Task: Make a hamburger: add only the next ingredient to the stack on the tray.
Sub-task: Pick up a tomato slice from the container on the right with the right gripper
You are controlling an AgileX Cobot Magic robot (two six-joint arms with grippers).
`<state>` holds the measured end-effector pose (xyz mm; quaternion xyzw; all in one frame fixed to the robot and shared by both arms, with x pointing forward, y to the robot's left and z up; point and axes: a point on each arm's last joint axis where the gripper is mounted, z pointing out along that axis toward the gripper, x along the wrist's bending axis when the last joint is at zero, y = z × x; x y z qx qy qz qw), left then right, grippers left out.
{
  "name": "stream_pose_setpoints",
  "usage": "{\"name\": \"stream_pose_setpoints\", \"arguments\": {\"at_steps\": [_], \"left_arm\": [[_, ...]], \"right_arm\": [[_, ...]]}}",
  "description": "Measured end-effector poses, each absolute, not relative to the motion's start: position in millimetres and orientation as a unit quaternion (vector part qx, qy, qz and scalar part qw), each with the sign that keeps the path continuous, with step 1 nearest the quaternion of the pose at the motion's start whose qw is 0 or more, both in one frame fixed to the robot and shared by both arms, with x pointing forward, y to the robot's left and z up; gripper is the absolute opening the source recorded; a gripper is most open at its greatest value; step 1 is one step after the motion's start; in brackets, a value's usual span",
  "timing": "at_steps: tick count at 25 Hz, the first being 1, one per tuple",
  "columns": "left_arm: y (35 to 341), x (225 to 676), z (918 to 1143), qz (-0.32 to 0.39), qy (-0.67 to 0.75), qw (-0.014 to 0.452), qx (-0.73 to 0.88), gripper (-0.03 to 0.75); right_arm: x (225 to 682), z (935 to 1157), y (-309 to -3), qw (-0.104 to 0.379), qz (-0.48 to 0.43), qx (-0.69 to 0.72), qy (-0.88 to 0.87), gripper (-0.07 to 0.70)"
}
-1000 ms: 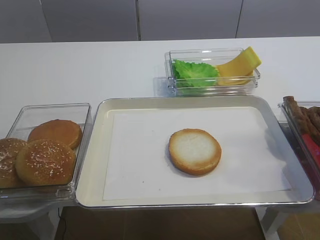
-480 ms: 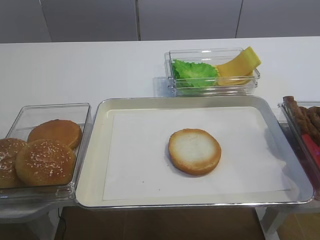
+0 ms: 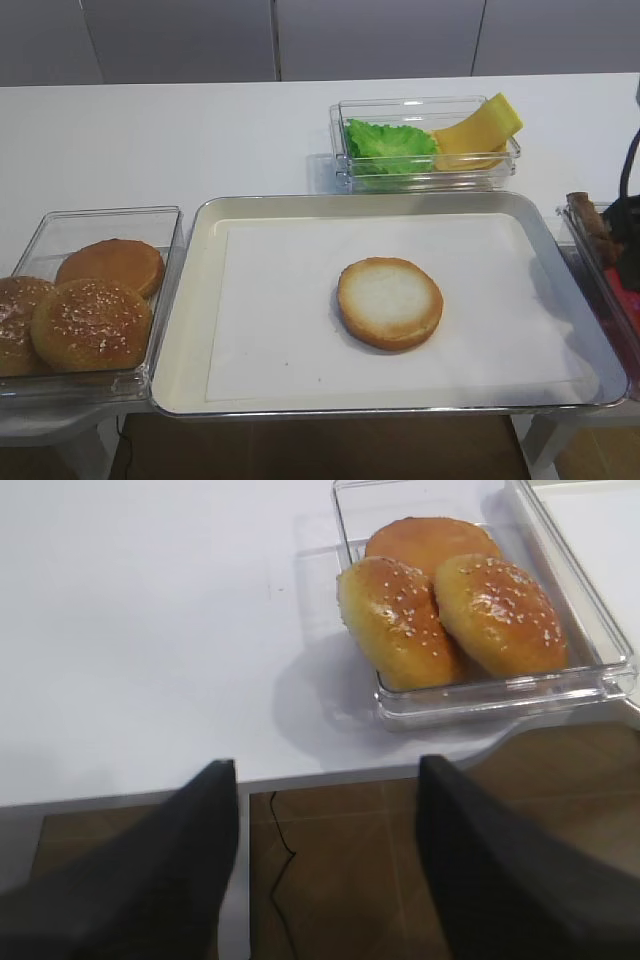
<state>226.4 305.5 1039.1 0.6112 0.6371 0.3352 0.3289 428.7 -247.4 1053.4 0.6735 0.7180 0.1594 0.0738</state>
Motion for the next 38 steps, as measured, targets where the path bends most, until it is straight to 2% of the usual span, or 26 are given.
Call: {"name": "stream_pose_setpoints", "arguments": {"at_steps": [16, 22, 31, 38], "left_arm": [[305, 226, 1039, 0.334, 0.637, 0.330, 0.611, 0.422], [305, 226, 1039, 0.333, 0.637, 0.331, 0.611, 0.422], [305, 226, 1039, 0.332, 0.637, 0.332, 0.612, 0.422], [305, 226, 1039, 0.332, 0.637, 0.332, 0.612, 0.422]], "right_arm": [[453, 1022, -243, 0.061, 0.101, 0.663, 0.739, 0.326], [456, 1019, -243, 0.058, 0.096, 0.655, 0.747, 0.209], [456, 1019, -242, 0.057, 0.098, 0.656, 0.747, 0.076], [456, 1019, -242, 0.056, 0.100, 0.656, 0.746, 0.061]]}}
